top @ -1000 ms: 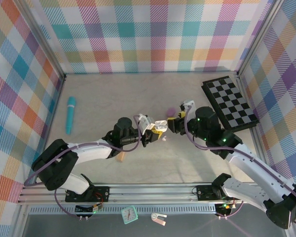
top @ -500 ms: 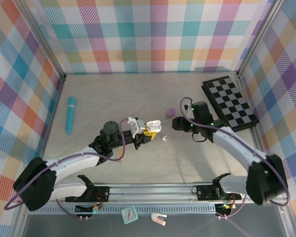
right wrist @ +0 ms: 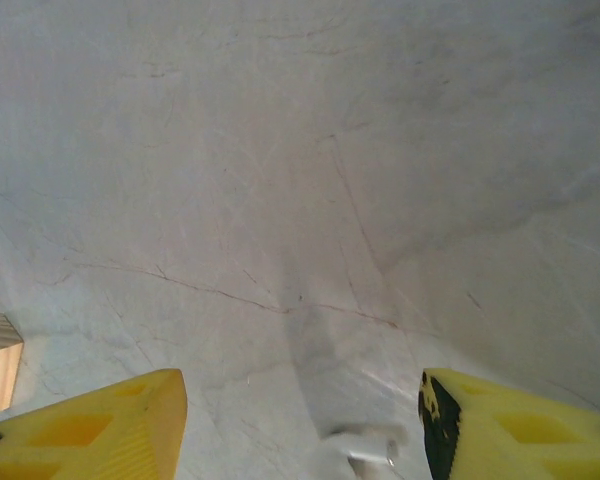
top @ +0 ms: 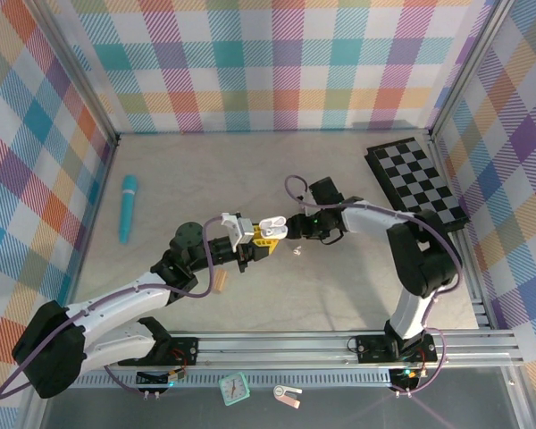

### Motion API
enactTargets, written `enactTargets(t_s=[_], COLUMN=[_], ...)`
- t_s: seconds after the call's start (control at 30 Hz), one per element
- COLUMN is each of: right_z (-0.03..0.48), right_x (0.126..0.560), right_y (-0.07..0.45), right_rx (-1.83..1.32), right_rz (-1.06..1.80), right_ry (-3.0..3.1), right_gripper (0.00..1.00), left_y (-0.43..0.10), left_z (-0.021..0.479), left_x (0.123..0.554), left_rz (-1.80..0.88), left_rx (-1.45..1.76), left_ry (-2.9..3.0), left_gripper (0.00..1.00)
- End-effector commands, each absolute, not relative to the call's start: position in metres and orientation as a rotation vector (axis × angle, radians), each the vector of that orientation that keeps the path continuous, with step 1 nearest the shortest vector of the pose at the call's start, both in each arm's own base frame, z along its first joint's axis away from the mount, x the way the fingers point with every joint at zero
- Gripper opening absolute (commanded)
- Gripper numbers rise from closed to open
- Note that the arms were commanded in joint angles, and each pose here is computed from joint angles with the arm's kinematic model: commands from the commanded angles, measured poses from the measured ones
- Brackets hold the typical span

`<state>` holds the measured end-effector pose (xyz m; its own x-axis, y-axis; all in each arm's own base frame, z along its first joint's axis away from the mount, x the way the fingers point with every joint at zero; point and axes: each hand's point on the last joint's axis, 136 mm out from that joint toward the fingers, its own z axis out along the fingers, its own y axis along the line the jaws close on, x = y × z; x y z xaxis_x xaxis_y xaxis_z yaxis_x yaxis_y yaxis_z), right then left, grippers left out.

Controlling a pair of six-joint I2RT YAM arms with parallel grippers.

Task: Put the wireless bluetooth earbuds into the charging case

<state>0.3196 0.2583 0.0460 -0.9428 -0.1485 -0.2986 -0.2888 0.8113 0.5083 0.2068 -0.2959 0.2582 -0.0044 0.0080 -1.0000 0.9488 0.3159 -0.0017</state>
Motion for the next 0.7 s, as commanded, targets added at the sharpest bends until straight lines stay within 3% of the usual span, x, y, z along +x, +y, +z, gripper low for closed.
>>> enactTargets(t_s=[0.0,0.67], right_z=[0.043,0.041], right_x=[0.322,0.253], right_y=[0.272,0.259], right_rx=[-0.406,-0.482], right_rz=[0.885,0.908], right_ry=[2.747,2.859], right_gripper=[0.63,0.53], left_y=[-0.292,-0.291], left_z=[0.265,0.262], left_x=[0.205,0.209], left_rz=[-0.964,-0.910], left_rx=[0.969,0.999], left_ry=[1.336,1.368], left_gripper=[0.08,0.08])
